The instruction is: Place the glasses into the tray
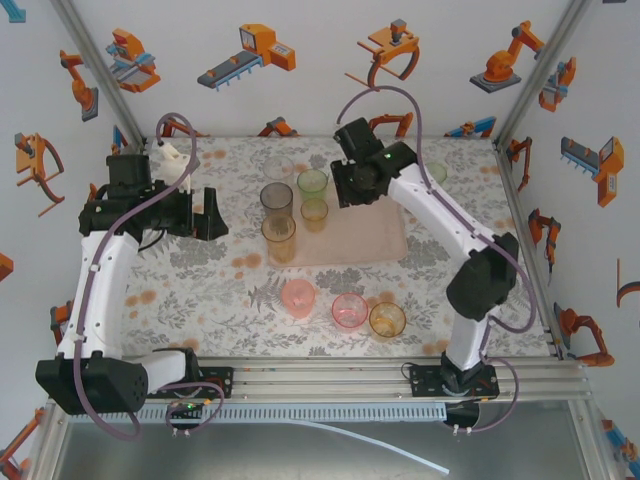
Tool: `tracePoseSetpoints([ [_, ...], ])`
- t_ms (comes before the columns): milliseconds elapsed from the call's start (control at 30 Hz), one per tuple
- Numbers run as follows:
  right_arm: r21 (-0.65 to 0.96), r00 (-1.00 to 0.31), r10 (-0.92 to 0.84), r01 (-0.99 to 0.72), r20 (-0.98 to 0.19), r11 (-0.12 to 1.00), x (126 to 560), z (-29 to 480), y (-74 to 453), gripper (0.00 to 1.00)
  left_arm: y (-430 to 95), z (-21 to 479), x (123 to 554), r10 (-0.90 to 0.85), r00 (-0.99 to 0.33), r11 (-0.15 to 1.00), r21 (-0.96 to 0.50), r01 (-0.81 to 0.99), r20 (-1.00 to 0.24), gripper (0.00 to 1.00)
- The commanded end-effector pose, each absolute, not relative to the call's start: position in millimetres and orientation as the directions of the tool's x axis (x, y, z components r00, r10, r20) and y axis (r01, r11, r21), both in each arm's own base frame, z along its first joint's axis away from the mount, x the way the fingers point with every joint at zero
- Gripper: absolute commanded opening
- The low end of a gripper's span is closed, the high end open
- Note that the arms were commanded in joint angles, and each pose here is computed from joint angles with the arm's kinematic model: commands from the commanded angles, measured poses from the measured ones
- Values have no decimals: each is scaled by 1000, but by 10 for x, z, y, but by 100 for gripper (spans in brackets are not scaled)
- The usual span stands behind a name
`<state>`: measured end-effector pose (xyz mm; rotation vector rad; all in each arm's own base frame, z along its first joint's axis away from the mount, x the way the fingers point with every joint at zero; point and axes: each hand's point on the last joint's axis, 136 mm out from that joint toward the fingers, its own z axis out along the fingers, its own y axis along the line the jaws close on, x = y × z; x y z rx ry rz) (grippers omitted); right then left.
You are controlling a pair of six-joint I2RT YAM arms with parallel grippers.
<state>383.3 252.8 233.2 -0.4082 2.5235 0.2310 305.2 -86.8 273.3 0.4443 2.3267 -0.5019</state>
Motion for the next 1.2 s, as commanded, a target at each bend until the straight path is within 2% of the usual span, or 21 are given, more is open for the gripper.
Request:
tracePoseSetpoints([
  [0,25,-786,-216,-281,-579,959,3664,2411,2158,43,-885,2768,2947,156,-680,857,-244,453,-716,97],
  [267,26,-841,-149,-190,-520,981,3001,2167,1570,43,-855,2782,2956,133,-695,859,-268,437,-706,97],
  [700,196,-910,-104,-196,-402,961,1987,1792,1313,43,-916,2750,3118,112,-724,840,-325,434,-680,97],
  [933,213,-940,-86,-163,-330,963,1733,1560,1225,42,-898,2730,3113,115,-726,846,-317,429,-678,97],
  [1167,198,-949,-56,-122,-311,973,1701,1507,1199,41,-887,2727,3114,115,-727,849,-313,426,-676,97],
])
